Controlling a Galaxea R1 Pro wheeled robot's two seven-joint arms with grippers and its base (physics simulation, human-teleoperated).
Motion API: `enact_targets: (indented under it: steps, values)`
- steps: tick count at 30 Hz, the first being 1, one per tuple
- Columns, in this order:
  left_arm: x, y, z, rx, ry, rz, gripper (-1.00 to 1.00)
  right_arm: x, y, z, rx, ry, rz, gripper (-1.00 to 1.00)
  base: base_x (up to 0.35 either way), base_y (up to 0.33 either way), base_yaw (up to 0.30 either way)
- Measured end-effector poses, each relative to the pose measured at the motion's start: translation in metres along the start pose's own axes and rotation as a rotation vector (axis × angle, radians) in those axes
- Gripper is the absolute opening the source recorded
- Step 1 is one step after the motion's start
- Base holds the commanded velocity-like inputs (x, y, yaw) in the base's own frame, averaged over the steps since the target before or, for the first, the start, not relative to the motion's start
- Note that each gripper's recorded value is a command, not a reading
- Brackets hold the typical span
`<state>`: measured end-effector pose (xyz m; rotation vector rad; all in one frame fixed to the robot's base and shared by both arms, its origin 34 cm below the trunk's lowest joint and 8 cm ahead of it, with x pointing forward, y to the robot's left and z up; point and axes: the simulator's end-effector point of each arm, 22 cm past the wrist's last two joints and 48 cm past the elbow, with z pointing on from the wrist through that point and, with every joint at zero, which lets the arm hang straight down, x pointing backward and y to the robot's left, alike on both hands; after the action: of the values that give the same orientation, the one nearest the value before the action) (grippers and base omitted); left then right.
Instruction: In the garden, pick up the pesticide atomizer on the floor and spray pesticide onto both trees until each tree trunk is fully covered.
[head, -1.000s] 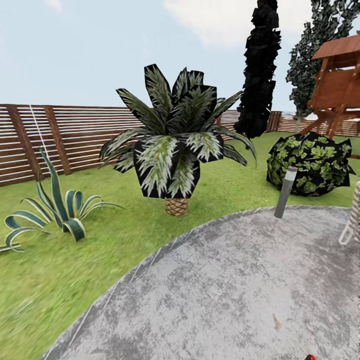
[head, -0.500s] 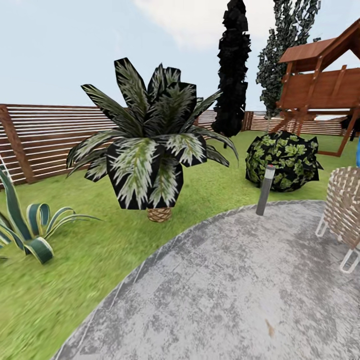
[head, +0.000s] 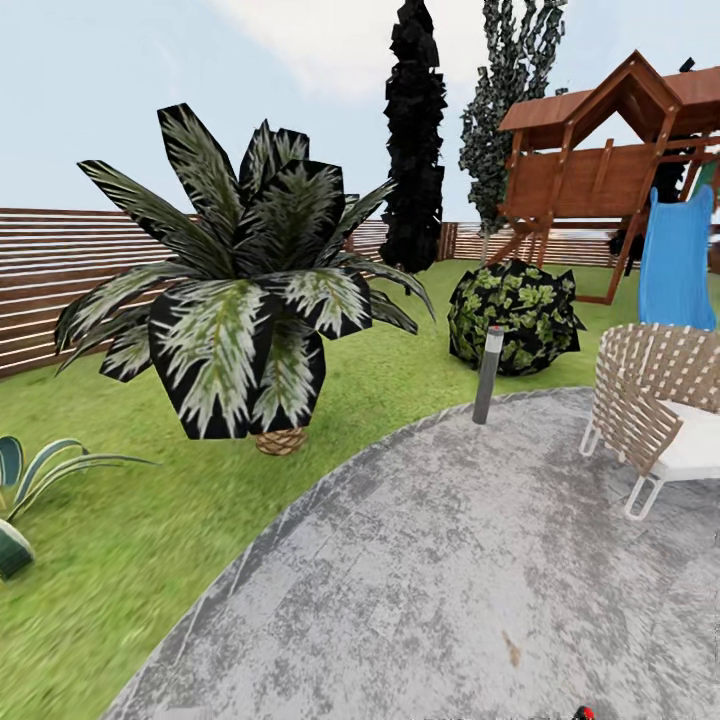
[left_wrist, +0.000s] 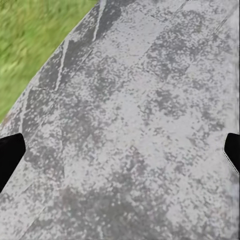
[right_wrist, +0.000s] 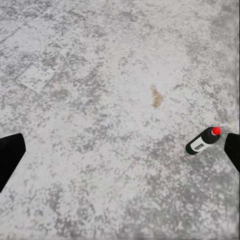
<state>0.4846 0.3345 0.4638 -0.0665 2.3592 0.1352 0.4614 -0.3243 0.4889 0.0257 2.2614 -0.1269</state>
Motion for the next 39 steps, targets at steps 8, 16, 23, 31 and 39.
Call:
enact_targets:
  steps: [8,16,23,31,39]
  values:
    - [0.0,0.0,0.0,0.0,0.0,-0.001,1.0,0.0,0.0001,0.0,0.0,0.0,0.0,1.0,0.001,0.0,-0.277]
    - [0.0,-0.0002,0.0,0.0,0.0,-0.002,1.0,0.0,0.0,0.0,0.0,0.0,0.0,1.0,0.0,0.0,-0.277]
    - [0.0,-0.0001,0.0,0.0,0.0,-0.002,1.0,0.0,0.0,0.0,0.0,0.0,0.0,1.0,0.0,0.0,-0.277]
    - [-0.0001,-0.0003,-0.0001,0.0,0.0,-0.002,1.0,0.0008,0.0003,-0.0002,0.0,0.002,0.002,1.0,0.097,0.145,-0.277]
    - [-0.0004,-0.0023,0.0,0.007,-0.001,-0.001,1.0,0.0011,-0.0001,-0.0001,0.001,0.003,0.004,1.0,0.059,0.117,-0.277]
